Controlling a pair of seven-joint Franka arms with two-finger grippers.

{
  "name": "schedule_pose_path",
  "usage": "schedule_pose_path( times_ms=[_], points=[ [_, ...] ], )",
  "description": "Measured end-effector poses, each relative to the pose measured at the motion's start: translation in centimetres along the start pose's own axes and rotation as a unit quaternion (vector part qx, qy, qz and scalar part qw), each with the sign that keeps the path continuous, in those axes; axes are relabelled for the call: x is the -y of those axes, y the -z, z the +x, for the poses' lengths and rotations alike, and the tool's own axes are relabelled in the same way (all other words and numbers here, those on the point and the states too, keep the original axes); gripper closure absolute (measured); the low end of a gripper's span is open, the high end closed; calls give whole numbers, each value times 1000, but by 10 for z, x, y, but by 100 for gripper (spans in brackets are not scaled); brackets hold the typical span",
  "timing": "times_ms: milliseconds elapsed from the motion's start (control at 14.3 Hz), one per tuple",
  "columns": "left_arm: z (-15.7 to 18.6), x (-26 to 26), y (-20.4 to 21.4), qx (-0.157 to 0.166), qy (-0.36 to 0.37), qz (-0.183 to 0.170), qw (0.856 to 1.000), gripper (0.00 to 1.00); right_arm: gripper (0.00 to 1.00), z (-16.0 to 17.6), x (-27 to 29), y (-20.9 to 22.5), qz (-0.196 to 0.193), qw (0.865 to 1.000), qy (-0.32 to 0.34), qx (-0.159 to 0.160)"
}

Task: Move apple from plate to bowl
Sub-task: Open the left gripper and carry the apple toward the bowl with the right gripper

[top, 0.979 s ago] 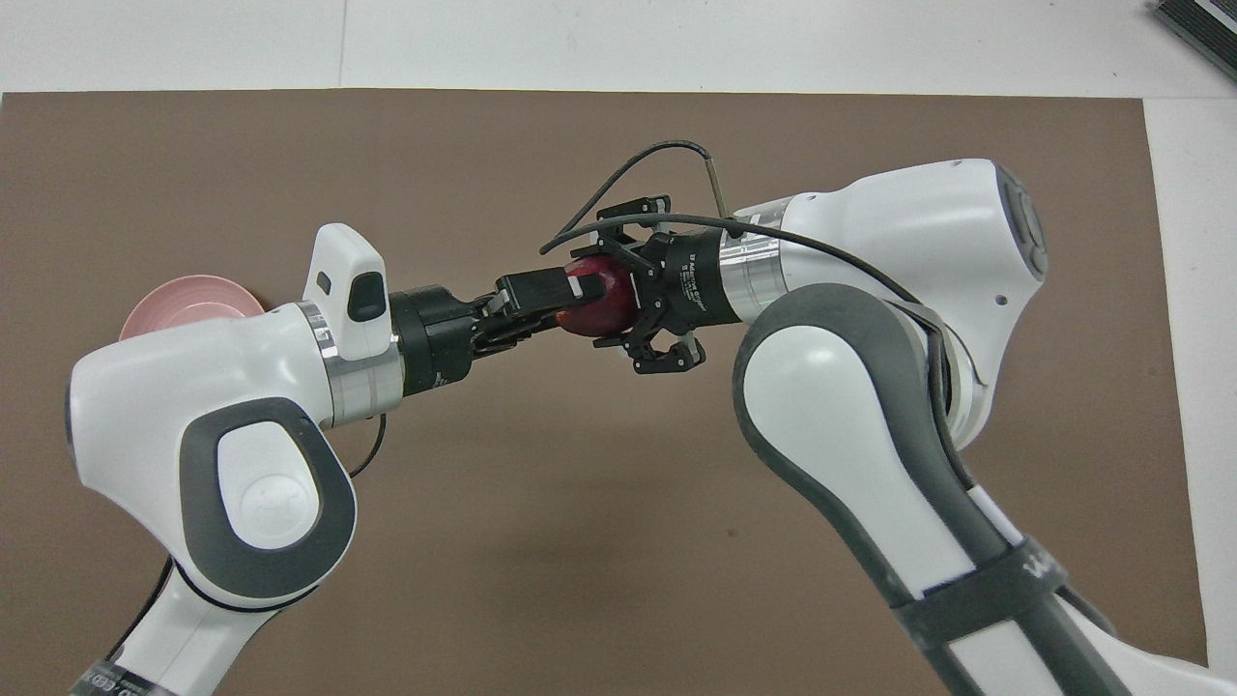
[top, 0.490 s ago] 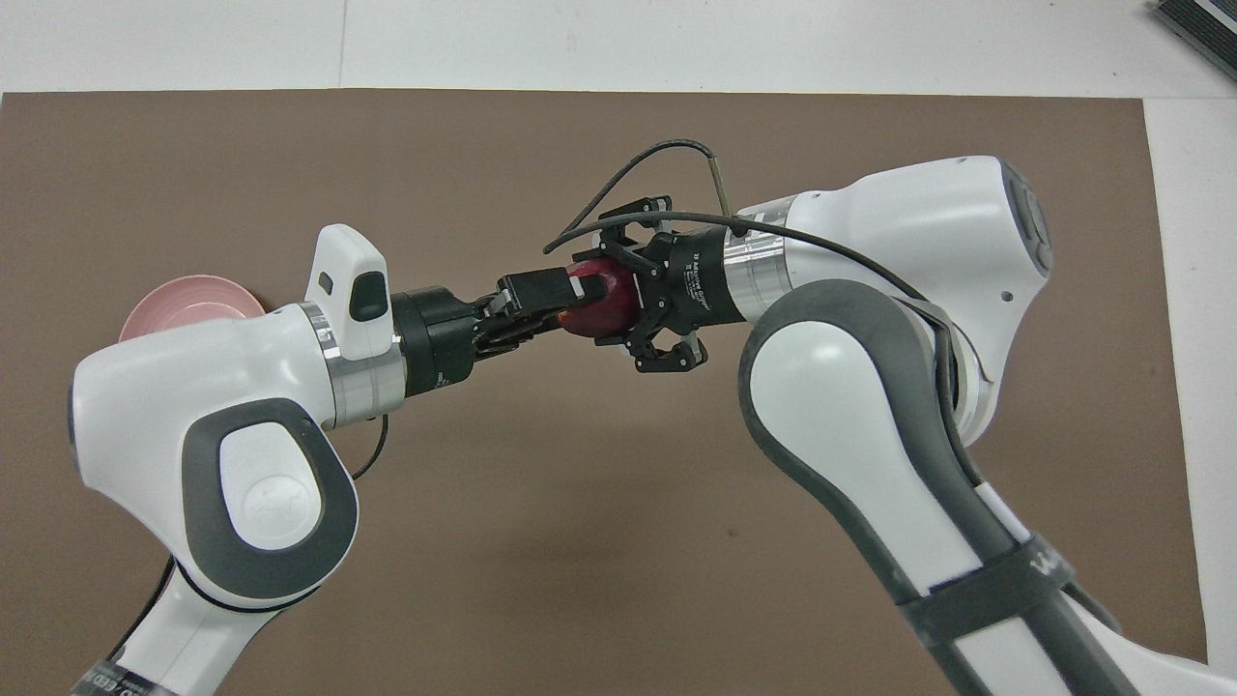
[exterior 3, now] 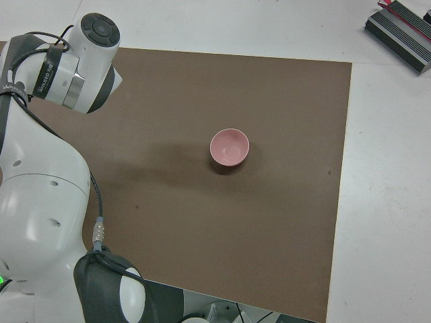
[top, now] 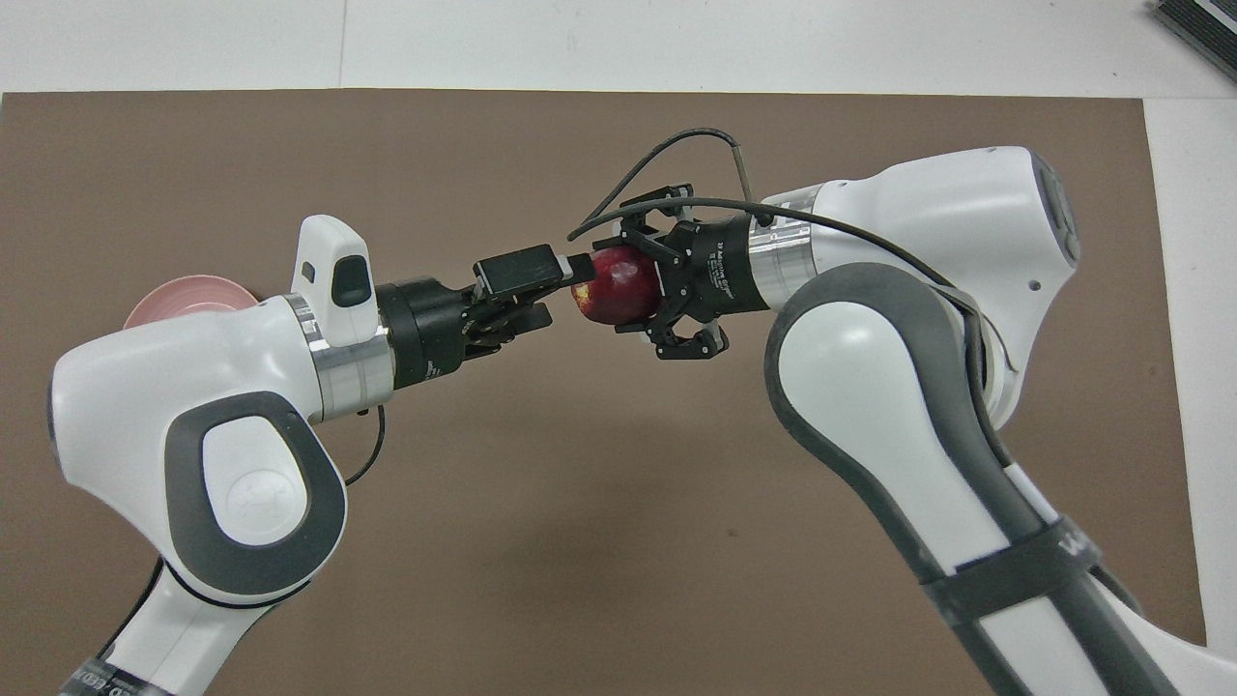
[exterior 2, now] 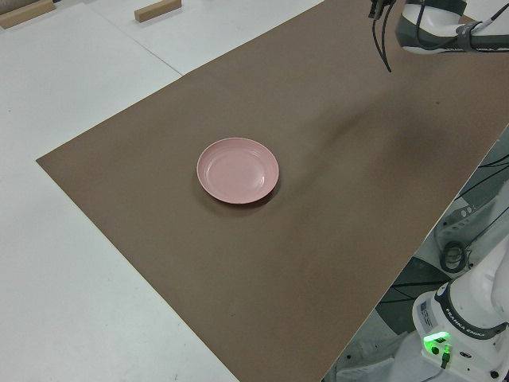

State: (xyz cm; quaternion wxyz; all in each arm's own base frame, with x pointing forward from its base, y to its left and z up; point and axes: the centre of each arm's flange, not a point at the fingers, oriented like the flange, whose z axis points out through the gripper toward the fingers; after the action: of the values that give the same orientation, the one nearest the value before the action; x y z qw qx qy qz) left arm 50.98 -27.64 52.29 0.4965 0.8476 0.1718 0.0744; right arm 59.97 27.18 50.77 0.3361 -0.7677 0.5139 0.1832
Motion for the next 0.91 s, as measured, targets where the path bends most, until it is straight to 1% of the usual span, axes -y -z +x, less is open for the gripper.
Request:
schedule_pose_path(
  times_ms=[140,210,350,490,560,630,700,840,909],
  points=[
    [1,1,1,-1,7,0,1000,0,22,9,0,7,-4,1000,19,-1],
    [3,2,2,-3,10,0,1000,0,22,17,-1,14,-12,999,35,-6],
    [10,5,8,-9,13,1,1000,0,22,40,-4,35,-36,996,80,-32],
    [18,9,14,-15,-2,18,1000,0,22,63,-9,55,-65,986,139,-65],
    [21,11,15,-14,-18,34,999,0,22,76,-12,62,-89,976,176,-91],
    [24,15,18,-11,-33,53,998,0,22,89,-16,68,-119,962,215,-118],
    [30,21,22,-4,-50,77,996,0,22,103,-22,75,-150,946,254,-138],
    [43,38,36,23,-84,140,986,0,22,137,-34,91,-196,913,322,-155],
    [49,49,45,43,-103,180,977,0,22,160,-43,101,-220,896,352,-159]
  ],
)
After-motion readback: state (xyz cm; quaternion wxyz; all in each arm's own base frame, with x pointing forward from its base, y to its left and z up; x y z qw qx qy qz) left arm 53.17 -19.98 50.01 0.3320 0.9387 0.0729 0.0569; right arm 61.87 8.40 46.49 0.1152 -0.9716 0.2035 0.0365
